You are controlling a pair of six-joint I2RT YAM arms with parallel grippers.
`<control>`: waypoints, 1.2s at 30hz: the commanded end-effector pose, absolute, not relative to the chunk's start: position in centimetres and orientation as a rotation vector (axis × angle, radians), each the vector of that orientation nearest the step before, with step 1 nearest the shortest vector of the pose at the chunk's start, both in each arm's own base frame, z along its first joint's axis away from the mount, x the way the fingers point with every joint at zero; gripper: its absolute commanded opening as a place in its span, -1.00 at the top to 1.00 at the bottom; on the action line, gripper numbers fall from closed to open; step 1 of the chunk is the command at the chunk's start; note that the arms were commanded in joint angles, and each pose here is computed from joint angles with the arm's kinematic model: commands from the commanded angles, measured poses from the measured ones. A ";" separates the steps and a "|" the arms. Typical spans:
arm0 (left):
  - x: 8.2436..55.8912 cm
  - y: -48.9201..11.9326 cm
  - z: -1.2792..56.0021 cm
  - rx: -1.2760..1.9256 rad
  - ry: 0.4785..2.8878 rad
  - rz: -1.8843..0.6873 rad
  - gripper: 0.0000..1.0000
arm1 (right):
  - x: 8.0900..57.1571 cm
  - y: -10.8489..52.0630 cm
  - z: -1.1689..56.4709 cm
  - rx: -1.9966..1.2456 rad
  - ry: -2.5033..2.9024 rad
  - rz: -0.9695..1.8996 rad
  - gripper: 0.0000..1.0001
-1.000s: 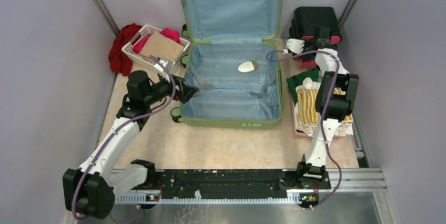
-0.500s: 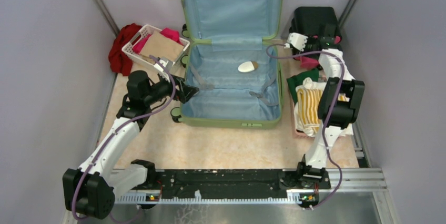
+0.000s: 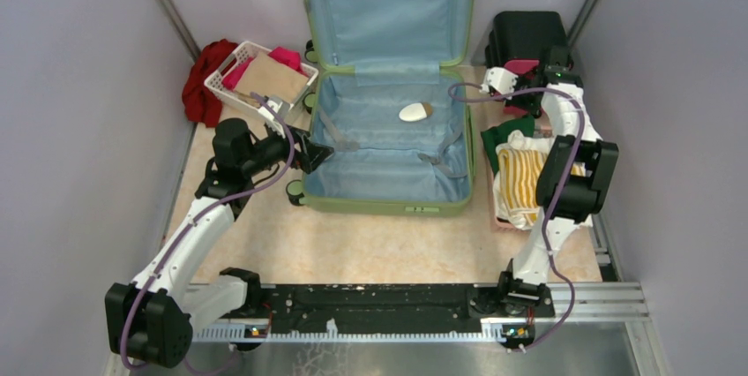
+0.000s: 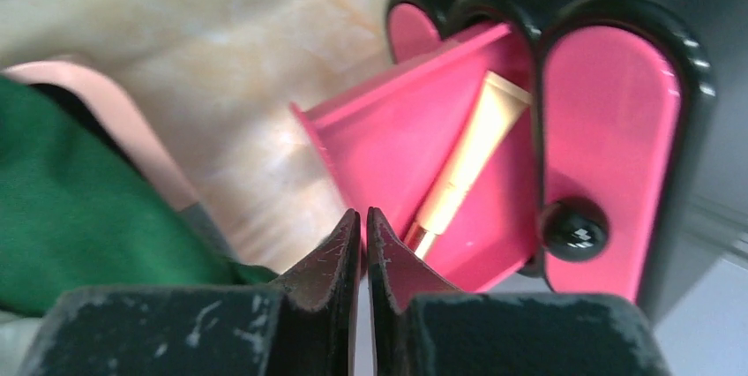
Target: Open, take out, and arrange the luggage
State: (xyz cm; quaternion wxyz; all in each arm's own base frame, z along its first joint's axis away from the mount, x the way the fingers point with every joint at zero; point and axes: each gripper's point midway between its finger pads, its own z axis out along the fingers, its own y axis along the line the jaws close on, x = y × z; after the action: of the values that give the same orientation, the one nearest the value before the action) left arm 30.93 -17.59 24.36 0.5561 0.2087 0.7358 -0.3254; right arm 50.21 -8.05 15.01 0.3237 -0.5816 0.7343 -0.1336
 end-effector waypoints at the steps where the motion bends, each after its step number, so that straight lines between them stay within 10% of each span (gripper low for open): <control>1: 30.9 -17.5 25.9 0.510 1.684 -0.768 -0.98 | 48.6 -7.1 14.3 -1.617 1.927 -0.232 0.91; 28: 31.2 -17.4 25.3 0.505 1.703 -0.758 -0.98 | 53.9 -11.5 10.8 -1.537 1.905 -0.597 0.91; 36: 31.1 -17.5 25.4 0.505 1.703 -0.761 -0.98 | 57.0 -12.3 15.6 -1.383 1.804 -0.737 0.38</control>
State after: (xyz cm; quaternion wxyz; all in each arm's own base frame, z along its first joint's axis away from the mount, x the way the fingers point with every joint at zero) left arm 30.92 -17.59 24.35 0.5560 0.2087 0.7359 -0.3254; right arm 53.63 -11.02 10.39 0.3062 -0.5788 0.7241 -0.2167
